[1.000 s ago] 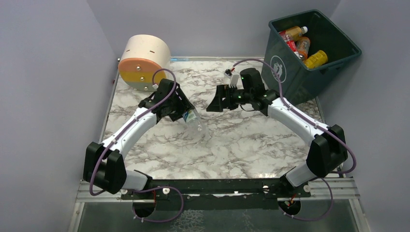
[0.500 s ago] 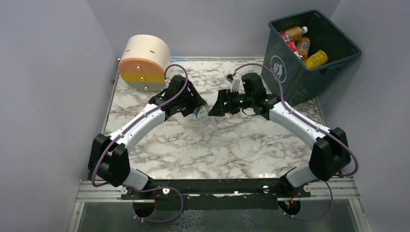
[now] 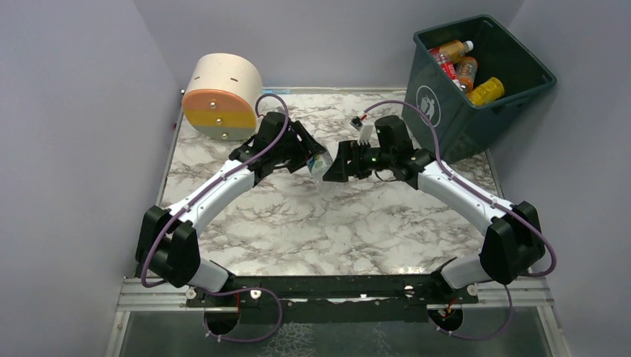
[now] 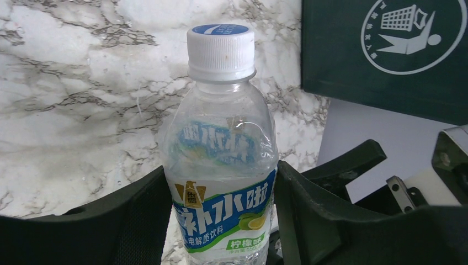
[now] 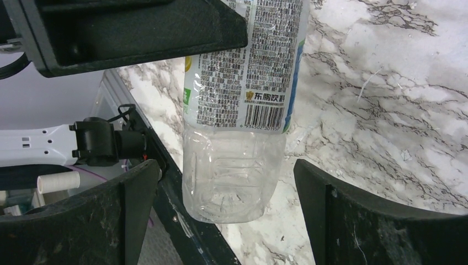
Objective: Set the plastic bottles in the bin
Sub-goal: Pick up the plastic bottle at the center of the board.
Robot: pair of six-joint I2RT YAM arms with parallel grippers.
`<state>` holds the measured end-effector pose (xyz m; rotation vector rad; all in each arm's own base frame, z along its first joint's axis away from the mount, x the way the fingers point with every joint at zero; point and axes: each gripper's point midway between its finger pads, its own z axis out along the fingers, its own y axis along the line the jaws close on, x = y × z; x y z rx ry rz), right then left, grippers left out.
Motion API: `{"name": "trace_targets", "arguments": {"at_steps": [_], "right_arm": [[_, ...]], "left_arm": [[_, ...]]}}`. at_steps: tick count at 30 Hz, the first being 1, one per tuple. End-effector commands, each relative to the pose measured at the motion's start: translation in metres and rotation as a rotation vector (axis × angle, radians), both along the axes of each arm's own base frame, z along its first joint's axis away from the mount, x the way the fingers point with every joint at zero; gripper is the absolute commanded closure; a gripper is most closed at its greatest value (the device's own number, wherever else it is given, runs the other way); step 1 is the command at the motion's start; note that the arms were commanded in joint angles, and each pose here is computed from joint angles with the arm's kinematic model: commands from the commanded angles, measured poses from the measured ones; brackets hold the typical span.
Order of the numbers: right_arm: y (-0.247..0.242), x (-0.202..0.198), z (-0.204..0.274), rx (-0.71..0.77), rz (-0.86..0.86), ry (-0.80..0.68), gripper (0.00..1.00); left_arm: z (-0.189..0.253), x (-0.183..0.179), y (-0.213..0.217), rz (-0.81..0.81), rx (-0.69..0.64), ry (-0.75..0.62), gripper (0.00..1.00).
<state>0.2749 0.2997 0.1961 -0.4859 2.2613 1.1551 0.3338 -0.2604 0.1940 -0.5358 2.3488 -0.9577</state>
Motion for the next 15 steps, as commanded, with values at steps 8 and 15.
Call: {"name": "trace_targets", "arguments": {"at_steps": [8,15], "right_arm": [[0.004,0.005,0.016,0.026,-0.011,-0.053,0.06],[0.004,0.004,0.015,0.025,-0.011,-0.048,0.12]], "left_arm": [[0.034,-0.004,-0.02,-0.065,-0.139,-0.092,0.45],[0.045,-0.006,-0.024,-0.085,-0.187,-0.132,0.44]]}}
